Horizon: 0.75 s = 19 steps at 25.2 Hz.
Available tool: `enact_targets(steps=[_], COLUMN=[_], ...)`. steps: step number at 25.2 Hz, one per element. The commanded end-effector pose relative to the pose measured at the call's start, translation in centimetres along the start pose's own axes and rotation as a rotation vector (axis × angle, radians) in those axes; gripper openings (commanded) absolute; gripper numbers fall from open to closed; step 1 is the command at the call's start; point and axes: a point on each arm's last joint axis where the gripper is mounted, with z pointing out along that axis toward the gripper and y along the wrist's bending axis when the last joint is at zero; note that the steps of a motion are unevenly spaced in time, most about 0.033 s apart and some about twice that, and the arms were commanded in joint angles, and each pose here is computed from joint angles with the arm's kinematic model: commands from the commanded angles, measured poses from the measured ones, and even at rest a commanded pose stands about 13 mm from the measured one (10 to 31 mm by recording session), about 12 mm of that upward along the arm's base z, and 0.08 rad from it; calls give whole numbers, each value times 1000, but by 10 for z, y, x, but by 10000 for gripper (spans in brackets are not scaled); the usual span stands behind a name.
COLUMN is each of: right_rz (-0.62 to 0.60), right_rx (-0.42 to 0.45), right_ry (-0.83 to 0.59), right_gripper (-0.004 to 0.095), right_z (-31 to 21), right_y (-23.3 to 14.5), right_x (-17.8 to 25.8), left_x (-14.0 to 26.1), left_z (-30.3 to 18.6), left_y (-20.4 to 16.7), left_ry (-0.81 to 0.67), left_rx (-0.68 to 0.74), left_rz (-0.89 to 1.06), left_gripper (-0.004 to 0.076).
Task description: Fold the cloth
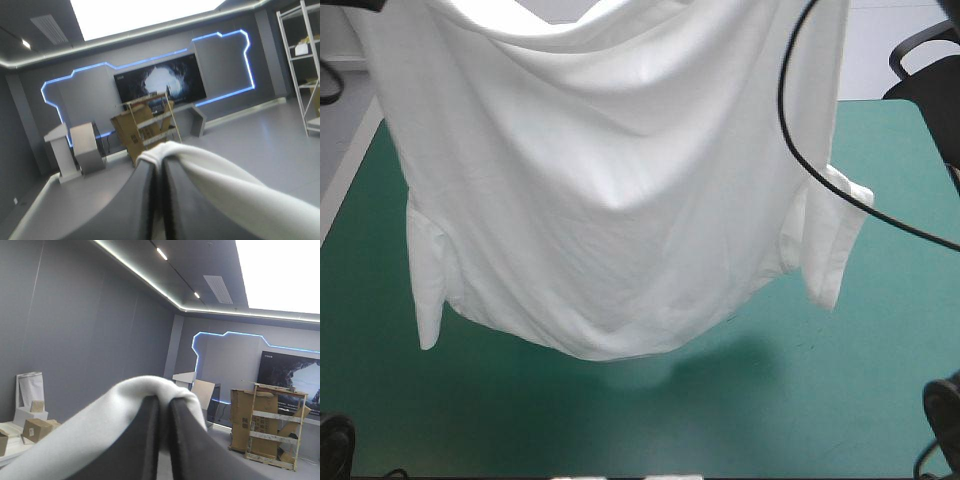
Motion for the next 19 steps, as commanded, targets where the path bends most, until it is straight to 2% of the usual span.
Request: enact_targets(steps=[1,5,12,16,19], right_rz=[-31,-27,-40,33,113], right_rx=[61,123,183,199,198], right_ry=[-141,-258,-325,-202,31], right_gripper=[-17,-17,-17,-17,-17], right_z=[25,63,64,65,74], right_y=[-5,-9,-26,-48,-61], right_x=[14,56,58,74,114], left_x=[23,60,58,71,105], left_z=[40,85,91,101,120], left_y=[3,4,10,7,-1], left_ry=[-49,-75,-191,-136,11], left_rx=[-44,-81,-147,-129,-65], left_rz=[-9,-22,-4,10,-8], left_gripper=[19,19,19,19,19])
